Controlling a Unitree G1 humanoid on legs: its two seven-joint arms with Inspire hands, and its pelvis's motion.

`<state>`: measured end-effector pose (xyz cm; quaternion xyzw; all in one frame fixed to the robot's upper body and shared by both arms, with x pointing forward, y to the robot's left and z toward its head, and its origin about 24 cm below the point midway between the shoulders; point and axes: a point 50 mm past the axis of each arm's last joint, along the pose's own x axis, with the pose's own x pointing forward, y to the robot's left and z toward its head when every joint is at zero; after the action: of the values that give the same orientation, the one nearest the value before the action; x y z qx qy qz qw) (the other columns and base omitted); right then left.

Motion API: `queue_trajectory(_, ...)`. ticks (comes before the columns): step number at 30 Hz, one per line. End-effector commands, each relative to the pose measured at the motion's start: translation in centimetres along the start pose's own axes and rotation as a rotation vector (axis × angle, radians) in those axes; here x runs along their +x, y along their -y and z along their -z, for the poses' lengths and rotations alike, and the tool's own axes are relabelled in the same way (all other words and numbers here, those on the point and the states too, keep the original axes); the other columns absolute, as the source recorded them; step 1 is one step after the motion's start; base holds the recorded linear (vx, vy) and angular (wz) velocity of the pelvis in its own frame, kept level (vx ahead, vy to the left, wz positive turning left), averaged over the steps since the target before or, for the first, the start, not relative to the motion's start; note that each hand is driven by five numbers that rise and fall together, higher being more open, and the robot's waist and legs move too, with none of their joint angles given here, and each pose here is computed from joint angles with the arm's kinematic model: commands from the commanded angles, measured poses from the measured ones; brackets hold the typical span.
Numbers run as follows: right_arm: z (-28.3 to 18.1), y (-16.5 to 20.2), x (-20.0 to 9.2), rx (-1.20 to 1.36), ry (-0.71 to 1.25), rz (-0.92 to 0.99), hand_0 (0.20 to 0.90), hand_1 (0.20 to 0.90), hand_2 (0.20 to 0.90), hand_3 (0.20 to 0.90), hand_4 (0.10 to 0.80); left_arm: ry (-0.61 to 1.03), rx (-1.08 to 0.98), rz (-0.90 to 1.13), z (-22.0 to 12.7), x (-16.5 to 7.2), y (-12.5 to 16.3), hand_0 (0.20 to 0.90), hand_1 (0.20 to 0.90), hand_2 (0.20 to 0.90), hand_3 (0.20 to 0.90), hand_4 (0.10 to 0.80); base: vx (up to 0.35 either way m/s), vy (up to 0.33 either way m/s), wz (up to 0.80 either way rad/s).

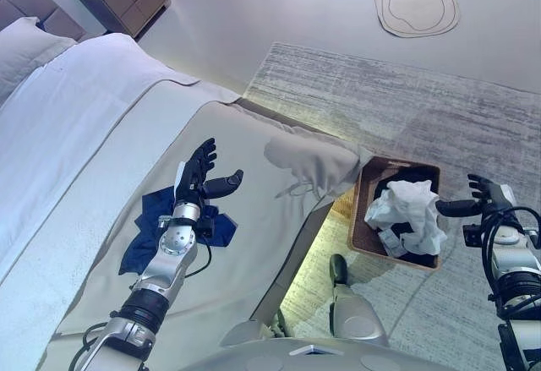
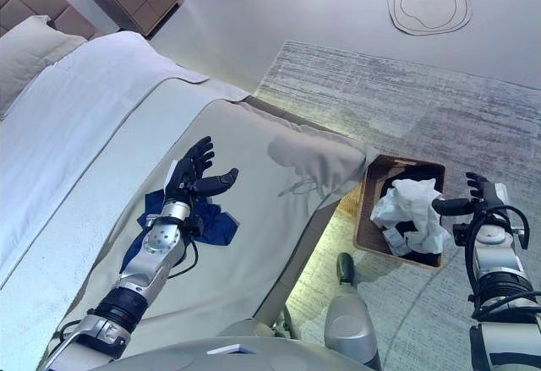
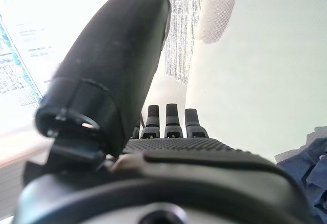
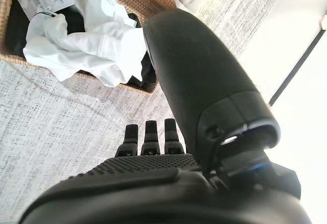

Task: Pick up the clothes from the bed and place them into the basket

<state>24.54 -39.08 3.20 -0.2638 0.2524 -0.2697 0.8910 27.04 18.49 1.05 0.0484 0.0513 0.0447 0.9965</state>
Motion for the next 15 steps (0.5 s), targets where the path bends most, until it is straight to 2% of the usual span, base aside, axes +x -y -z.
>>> queue_trajectory(1,-6.2,1.6,-0.2,-0.048,0.300,0.067,0.900,0.900,0.900,0.900,0.800,0.169,-0.006,-0.063,-3.1,0.9,-1.9,0.900,0.900,0.900,0.900,0.800,0.000,0.000,0.00)
queue_trajectory(8,-10.6,-0.7,-2.4,-0.002,0.571,0.014,0.900,0.900,0.900,0.900,0.800,0.147,-0.016,-0.115,-2.4,0.5,-2.5,0.900,0.900,0.900,0.900,0.800,0.006,-0.004,0.06)
queue_trajectory(15,-15.0,-2.7,-4.2,0.044,0.757,-0.012,0.900,0.900,0.900,0.900,0.800,0.122,-0.018,-0.207,-1.5,-0.3,-3.8,0.900,0.900,0.900,0.900,0.800,0.004,-0.047,0.29)
